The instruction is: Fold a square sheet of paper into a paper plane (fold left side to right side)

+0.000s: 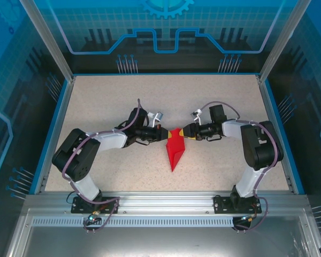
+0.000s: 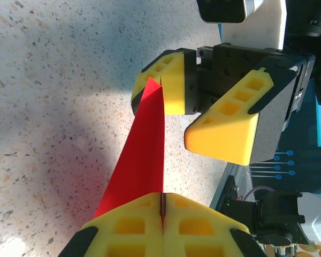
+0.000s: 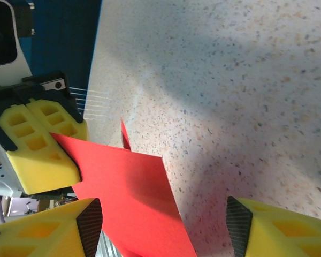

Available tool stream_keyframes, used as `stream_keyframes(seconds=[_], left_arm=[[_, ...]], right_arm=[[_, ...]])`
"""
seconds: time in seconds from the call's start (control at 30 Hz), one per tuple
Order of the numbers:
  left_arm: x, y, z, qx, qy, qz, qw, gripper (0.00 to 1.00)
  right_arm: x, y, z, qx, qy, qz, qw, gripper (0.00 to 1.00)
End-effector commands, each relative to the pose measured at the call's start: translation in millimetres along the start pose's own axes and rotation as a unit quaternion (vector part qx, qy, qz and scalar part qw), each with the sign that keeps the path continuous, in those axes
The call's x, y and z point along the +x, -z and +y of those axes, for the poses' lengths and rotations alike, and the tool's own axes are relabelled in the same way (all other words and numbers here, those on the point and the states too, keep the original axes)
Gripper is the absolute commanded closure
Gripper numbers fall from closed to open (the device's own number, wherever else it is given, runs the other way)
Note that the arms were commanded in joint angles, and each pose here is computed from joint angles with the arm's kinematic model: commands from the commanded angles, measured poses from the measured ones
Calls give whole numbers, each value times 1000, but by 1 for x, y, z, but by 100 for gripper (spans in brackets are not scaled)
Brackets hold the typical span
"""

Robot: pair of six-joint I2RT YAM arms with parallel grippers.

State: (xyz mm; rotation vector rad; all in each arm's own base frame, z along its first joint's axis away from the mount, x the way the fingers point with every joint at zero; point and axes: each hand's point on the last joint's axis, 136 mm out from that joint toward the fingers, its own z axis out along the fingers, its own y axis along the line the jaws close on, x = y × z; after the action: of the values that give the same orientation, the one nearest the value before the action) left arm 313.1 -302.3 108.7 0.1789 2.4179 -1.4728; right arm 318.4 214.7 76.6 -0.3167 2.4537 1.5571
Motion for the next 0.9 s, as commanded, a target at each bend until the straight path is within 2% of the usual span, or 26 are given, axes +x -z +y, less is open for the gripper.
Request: stream_keyframes(seconds=[0.0, 0.5, 0.63, 0.67, 0.77, 0.87], left_arm=[[0, 2, -7, 19, -8, 3, 1000, 99], [0, 1, 9, 3, 8, 8, 1000, 99], [1, 1, 14, -3, 9, 11, 1000, 98], [1, 0, 13, -4, 8, 14, 1000, 95], [-2, 4, 15, -17, 4, 15, 1000, 79], [-7, 14, 14, -49, -12, 9, 999, 52]], right_arm=[[-3, -5, 9, -46, 15, 7, 999, 38], [6, 1, 9, -30, 22, 25, 999, 74], [7, 3, 12, -31, 22, 25, 999, 89], [8, 4, 12, -29, 21, 26, 999, 92], [10, 6, 8, -9, 10, 30, 999, 93], [12, 7, 0, 18, -21, 35, 999, 95]])
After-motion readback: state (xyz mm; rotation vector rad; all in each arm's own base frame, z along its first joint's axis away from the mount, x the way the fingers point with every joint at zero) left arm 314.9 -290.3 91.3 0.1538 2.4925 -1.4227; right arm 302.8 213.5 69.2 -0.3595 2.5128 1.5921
